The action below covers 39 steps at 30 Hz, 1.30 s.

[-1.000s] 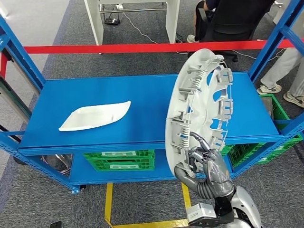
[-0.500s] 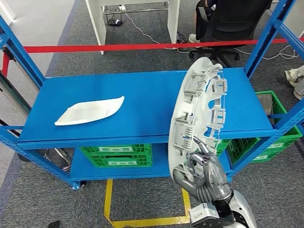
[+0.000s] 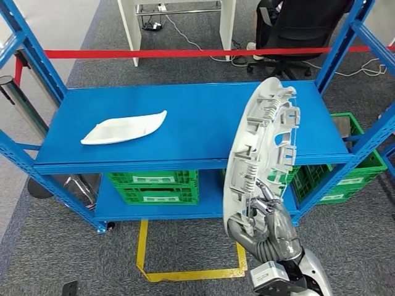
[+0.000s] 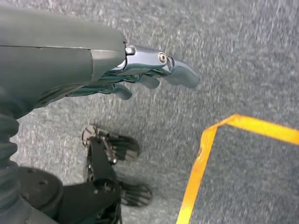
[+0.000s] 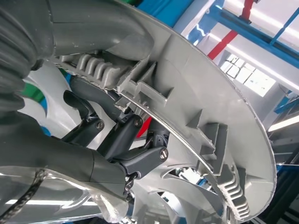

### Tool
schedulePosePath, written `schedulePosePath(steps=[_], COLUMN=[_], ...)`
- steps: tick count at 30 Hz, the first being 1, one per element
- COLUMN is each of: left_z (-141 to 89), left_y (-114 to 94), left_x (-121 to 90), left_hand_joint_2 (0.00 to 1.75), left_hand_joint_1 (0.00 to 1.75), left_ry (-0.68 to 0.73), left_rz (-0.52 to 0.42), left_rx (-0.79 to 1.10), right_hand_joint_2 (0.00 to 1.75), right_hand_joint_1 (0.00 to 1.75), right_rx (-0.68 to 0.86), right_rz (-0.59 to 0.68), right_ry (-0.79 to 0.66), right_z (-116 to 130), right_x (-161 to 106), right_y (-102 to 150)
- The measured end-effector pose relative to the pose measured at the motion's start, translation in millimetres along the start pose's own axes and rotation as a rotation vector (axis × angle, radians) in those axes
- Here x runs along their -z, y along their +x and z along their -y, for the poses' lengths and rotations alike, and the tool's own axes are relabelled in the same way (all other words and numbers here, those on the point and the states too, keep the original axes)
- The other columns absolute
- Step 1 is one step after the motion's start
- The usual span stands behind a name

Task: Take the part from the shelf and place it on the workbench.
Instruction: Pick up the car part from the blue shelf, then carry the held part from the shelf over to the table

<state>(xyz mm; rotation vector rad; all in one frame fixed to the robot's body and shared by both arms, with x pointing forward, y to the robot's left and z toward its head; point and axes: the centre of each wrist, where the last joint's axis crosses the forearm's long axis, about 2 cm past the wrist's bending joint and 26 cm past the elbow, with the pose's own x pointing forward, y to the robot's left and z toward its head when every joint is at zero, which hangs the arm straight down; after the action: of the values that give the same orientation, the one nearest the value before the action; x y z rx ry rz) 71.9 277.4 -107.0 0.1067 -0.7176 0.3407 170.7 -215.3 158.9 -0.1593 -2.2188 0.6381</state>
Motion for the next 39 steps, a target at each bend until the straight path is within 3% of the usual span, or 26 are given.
schedulePosePath(steps=[7,13,24,26,29,33,39], left_z=[2.7,5.0,3.2,3.3,0.3,-5.4,-9.2], left_y=[4.9,18.6,22.0,34.6,72.1,95.2,111.0], left_x=[2.9,11.2,13.3,20.2,37.7,46.3,49.8], left_hand_joint_2=[1.75,1.75,1.75,1.75,1.75,1.75,1.75], left_hand_joint_1=[0.00,0.00,0.00,0.00,0.00,0.00,0.00], left_ry=[-0.011,-0.028,-0.025,-0.038,-0.051,-0.034,-0.059], left_rz=[0.033,0.118,0.138,0.237,0.428,0.515,0.596], left_rx=[-0.020,-0.061,-0.073,-0.130,-0.232,-0.290,-0.348], right_hand_joint_2=[1.75,1.75,1.75,1.75,1.75,1.75,1.75], right_hand_joint_1=[1.75,1.75,1.75,1.75,1.75,1.75,1.75], right_rx=[0.000,-0.010,-0.011,0.008,0.038,0.028,0.016], right_rz=[-0.013,-0.001,-0.005,-0.020,-0.030,-0.022,-0.018], right_ry=[-0.008,-0.012,-0.016,-0.014,0.009,0.017,0.009], right_z=[2.9,7.6,9.0,14.6,27.3,34.4,38.9], right_x=[-4.7,-3.7,-5.0,-6.6,-6.5,-3.7,-1.6], right_y=[-1.8,-2.8,-2.8,-4.3,-8.8,-12.5,-14.6])
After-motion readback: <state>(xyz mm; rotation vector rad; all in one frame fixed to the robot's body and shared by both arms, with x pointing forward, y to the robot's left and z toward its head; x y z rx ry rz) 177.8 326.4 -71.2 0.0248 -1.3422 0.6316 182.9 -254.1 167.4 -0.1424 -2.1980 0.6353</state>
